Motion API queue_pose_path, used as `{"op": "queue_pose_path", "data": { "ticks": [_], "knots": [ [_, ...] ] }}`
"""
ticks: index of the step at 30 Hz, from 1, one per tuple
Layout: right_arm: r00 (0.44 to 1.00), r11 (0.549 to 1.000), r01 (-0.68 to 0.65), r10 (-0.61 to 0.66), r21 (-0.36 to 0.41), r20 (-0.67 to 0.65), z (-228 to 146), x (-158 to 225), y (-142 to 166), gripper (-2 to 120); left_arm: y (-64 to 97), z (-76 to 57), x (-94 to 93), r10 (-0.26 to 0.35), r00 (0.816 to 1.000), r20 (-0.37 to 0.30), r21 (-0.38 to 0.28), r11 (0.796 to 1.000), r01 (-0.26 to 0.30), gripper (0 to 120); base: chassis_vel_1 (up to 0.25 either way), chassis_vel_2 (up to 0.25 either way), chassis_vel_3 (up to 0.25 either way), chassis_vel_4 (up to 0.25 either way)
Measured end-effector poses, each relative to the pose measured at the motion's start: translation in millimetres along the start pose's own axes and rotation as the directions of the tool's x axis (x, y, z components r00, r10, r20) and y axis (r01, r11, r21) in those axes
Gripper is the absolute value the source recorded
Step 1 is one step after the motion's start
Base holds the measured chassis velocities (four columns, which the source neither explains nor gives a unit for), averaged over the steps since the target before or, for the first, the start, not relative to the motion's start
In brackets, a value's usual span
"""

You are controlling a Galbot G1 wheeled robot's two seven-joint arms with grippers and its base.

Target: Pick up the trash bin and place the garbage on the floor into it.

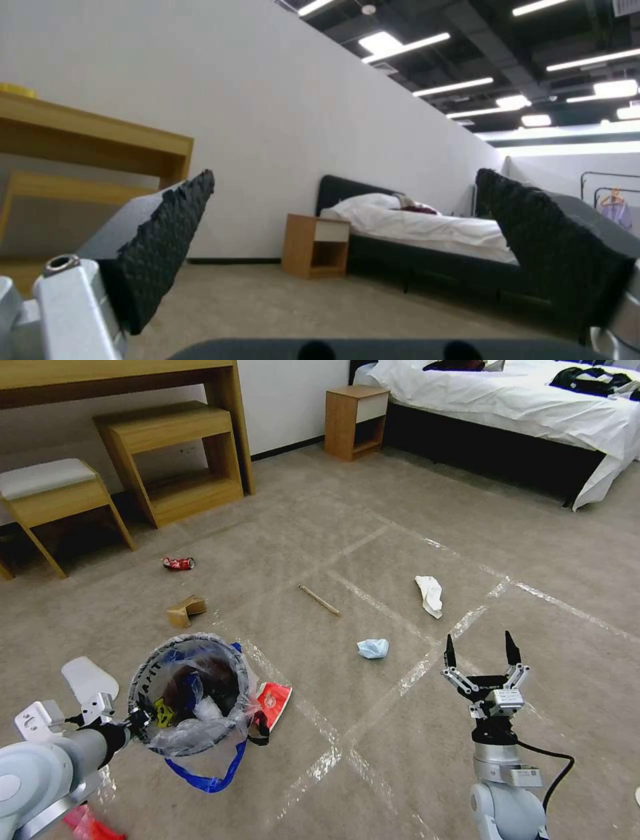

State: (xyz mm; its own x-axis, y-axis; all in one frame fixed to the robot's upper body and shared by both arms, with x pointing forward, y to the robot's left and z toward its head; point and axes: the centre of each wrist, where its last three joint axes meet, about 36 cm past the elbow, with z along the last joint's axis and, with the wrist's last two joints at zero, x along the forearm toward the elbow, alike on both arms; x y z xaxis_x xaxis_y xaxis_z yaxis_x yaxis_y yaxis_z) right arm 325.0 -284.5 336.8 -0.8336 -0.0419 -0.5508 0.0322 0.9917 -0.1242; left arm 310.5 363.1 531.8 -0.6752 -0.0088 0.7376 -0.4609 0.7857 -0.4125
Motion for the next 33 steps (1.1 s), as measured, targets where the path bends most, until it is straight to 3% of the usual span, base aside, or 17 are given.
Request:
{"op": "queue_pose_path", "data": {
  "ticks": [9,16,19,20,21,24,25,27,33],
  "knots": [
    [0.991,0.99,0.13,-0.13,0.047,0.004,6,-8,-18,100,-1.0,2.6,3.6,0.002,1.0,0.002,-0.001,1.0,-0.002,0,-0.049,0.056,0.045,-0.047],
    [0.942,0.939,0.336,-0.336,0.075,-0.01,14,-29,-48,100,-1.2,3.9,5.9,0.004,1.0,0.001,-0.001,1.0,-0.004,0,0.0,0.0,0.0,0.0],
    [0.836,0.834,0.548,-0.548,0.061,-0.024,11,-50,-73,100,-2.8,4.2,7.9,0.006,1.0,0.003,-0.006,1.0,-0.006,0,0.0,0.0,0.0,0.0],
    [0.772,0.77,0.635,-0.634,0.056,-0.034,10,-60,-84,100,-3.3,3.7,8.8,0.006,1.0,0.003,-0.006,1.0,-0.006,0,0.0,0.0,0.0,0.0],
    [0.772,0.77,0.635,-0.634,0.056,-0.034,10,-60,-84,100,-3.3,3.7,8.8,0.006,1.0,0.003,-0.006,1.0,-0.006,0,0.0,0.0,0.0,0.0],
    [0.63,0.629,0.776,-0.775,0.043,-0.048,11,-80,-99,100,-2.9,1.3,11.7,0.002,1.0,0.011,-0.003,1.0,-0.002,0,0.0,0.0,0.0,0.0],
    [0.63,0.629,0.776,-0.775,0.043,-0.048,11,-80,-99,100,-2.9,1.3,11.7,0.002,1.0,0.011,-0.003,1.0,-0.002,0,0.0,0.0,0.0,0.0],
    [0.55,0.548,0.835,-0.834,0.044,-0.047,15,-98,-101,100,-2.0,-4.9,18.0,-0.002,0.999,0.034,-0.002,1.0,0.002,0,0.0,0.0,0.0,0.0],
    [0.471,0.471,0.882,-0.882,0.013,-0.028,15,-119,-91,100,0.6,-16.5,25.0,-0.01,0.998,0.054,0.002,1.0,0.01,0,0.0,0.0,0.0,0.0]
  ]
}}
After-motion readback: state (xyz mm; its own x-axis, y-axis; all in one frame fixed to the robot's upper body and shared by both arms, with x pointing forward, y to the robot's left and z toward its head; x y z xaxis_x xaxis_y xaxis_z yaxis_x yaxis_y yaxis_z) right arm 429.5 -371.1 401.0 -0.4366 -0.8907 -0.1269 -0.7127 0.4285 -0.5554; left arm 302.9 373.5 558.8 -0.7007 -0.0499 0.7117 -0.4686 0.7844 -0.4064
